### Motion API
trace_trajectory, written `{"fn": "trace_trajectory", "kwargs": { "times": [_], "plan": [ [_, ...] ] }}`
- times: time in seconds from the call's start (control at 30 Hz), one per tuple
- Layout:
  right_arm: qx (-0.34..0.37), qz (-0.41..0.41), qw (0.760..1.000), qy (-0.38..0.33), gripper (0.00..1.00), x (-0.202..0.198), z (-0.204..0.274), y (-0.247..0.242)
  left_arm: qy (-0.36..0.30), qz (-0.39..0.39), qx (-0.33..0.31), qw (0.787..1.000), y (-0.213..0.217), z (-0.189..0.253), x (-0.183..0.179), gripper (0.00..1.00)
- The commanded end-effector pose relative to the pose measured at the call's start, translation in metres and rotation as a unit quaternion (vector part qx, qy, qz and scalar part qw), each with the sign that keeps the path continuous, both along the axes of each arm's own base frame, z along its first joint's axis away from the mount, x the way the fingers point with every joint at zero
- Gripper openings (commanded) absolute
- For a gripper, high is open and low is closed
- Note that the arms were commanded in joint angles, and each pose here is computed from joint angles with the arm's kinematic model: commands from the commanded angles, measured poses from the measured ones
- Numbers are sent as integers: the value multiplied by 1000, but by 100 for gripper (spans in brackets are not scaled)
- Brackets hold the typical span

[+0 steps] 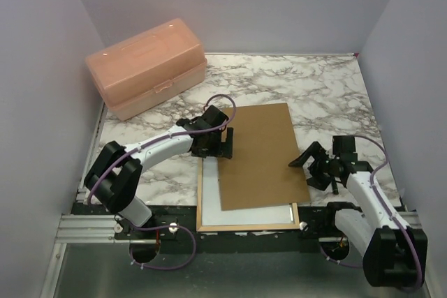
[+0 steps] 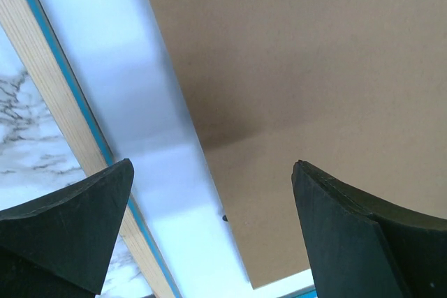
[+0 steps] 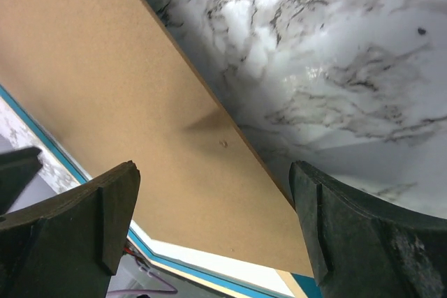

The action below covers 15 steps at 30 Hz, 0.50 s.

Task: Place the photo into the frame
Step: Adjust the photo frame item on the photo frame, then turn over the photo frame item on the photo frame.

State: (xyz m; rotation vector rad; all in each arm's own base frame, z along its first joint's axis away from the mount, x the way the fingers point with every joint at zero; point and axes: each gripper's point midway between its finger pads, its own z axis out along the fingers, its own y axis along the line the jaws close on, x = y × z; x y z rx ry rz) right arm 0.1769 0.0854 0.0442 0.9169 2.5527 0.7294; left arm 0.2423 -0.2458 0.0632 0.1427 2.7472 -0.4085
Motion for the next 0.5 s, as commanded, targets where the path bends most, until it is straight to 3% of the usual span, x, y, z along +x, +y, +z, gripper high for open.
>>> {"fn": "trace_trajectory", "kwargs": {
  "times": [0.0, 0.27, 0.47],
  "plan": [
    [-16, -5, 999, -42, 97, 42, 10, -5, 21, -14, -68, 997, -10, 7, -24, 98],
    [-33, 36, 998, -35, 95, 83, 0, -7, 55, -5, -145, 988, -12, -6, -43, 98],
    [15, 80, 995, -51, 92, 99, 0, 11, 61, -1, -170, 983, -15, -11, -43, 96]
  ]
}}
